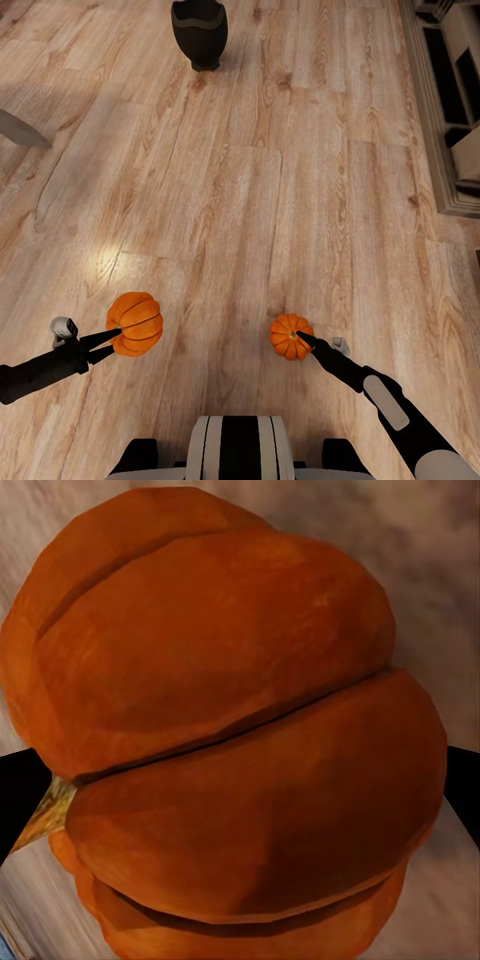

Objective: Place each of the two pumpkins and all three candles from the living room inside a cabinet in the living room (use any cabinet), then make sure every cabinet is closed, and position the cauldron so it is next to a table in the living room.

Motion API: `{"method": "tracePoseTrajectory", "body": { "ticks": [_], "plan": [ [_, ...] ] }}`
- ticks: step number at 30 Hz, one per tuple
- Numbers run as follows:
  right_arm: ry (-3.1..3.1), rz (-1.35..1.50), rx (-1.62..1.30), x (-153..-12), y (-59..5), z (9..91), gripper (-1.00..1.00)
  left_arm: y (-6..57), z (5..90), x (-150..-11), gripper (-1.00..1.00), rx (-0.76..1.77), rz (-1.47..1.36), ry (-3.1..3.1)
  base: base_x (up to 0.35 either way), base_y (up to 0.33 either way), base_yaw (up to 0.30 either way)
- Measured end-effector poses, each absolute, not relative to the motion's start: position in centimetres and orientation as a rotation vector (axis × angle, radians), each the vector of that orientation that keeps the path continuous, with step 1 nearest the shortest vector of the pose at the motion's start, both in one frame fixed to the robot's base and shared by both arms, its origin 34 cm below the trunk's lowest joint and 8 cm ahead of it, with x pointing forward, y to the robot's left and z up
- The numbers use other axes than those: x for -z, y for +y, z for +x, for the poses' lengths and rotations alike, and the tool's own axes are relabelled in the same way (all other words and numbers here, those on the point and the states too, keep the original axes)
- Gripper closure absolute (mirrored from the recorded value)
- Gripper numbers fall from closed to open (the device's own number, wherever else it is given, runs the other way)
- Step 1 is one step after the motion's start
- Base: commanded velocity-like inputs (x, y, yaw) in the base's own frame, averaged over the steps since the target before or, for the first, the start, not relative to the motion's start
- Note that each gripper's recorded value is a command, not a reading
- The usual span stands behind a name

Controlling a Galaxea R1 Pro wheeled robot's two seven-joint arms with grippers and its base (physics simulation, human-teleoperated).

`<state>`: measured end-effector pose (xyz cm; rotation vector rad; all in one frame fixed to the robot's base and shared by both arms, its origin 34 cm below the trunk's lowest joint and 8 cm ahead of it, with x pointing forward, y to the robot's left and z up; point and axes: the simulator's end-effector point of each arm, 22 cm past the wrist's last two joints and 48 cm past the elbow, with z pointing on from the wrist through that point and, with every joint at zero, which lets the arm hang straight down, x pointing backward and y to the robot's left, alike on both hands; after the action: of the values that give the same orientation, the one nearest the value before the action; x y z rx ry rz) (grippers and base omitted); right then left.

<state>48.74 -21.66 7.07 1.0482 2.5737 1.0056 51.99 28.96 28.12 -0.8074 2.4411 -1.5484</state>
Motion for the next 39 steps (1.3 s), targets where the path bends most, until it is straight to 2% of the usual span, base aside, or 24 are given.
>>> {"method": "tracePoseTrajectory", "body": {
  "ticks": [39],
  "plan": [
    [2.543,1.002,-1.013,-9.1,-21.7,50.6,1.00,28.9,53.0,-30.4,1.00,1.551,-0.761,2.405,0.000,0.000,0.000]
  ]
}}
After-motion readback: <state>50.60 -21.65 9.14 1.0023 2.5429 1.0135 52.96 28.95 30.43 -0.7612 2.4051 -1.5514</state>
